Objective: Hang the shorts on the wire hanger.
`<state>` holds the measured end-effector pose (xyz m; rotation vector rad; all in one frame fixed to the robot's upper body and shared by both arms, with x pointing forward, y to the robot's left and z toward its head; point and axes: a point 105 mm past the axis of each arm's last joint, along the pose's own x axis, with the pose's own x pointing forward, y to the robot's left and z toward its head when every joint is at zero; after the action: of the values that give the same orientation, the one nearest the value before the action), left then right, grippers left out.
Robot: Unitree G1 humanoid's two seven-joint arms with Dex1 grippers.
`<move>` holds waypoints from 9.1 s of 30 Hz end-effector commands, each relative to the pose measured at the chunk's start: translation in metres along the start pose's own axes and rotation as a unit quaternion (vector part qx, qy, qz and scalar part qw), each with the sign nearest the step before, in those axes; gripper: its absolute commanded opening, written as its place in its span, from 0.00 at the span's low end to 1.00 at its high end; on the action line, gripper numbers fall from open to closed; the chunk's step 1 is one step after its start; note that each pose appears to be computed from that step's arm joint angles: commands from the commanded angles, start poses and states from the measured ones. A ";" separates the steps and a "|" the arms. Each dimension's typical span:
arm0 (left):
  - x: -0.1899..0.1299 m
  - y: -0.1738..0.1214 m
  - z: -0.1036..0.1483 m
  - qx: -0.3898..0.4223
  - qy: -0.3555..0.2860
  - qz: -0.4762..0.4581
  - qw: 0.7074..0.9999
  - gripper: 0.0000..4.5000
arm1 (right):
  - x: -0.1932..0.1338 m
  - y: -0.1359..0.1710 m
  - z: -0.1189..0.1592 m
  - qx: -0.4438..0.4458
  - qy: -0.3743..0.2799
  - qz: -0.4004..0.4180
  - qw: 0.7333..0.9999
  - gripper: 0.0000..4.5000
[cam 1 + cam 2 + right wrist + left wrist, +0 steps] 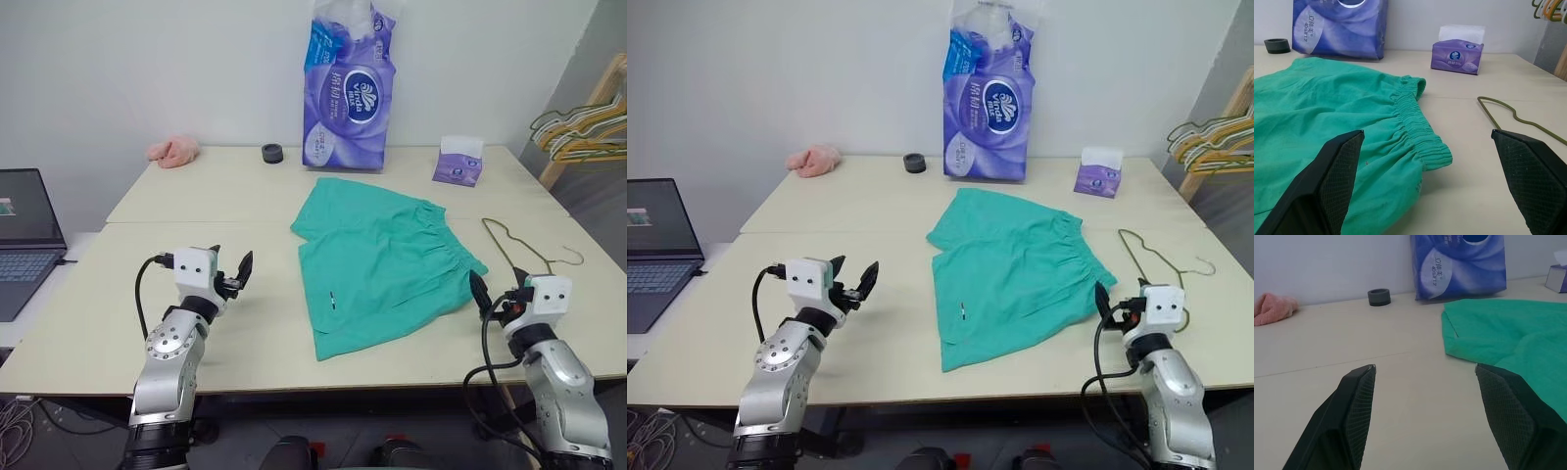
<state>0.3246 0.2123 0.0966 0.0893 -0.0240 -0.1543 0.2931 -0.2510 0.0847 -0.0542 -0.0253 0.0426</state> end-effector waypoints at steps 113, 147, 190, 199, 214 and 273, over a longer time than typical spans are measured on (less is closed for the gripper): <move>-0.052 -0.066 0.006 0.127 0.191 -0.536 0.812 0.00 | 0.003 0.071 0.015 -0.521 0.038 0.464 0.716 0.01; 0.087 0.027 0.373 0.581 -0.229 -0.006 0.781 0.00 | 0.128 0.067 0.342 -0.539 -0.365 0.073 0.756 0.01; -0.125 -0.066 -0.001 0.104 0.330 -0.653 0.674 0.00 | -0.061 0.083 0.029 -0.414 0.135 0.625 0.648 0.01; -0.135 -0.068 -0.002 0.091 0.345 -0.660 0.661 0.00 | -0.069 0.079 0.022 -0.404 0.169 0.640 0.631 0.01; -0.126 -0.074 0.006 0.109 0.305 -0.670 0.668 0.93 | -0.053 0.038 0.034 -0.418 0.204 0.588 0.661 0.84; -0.010 -0.170 0.079 0.163 -0.026 -0.546 0.821 1.00 | 0.039 -0.119 -0.057 -0.063 0.393 -0.018 0.917 0.01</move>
<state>0.2873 0.0409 0.1507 0.4320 -0.0063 -1.3178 0.3509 -0.3619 0.0519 -0.1814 0.7071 0.0293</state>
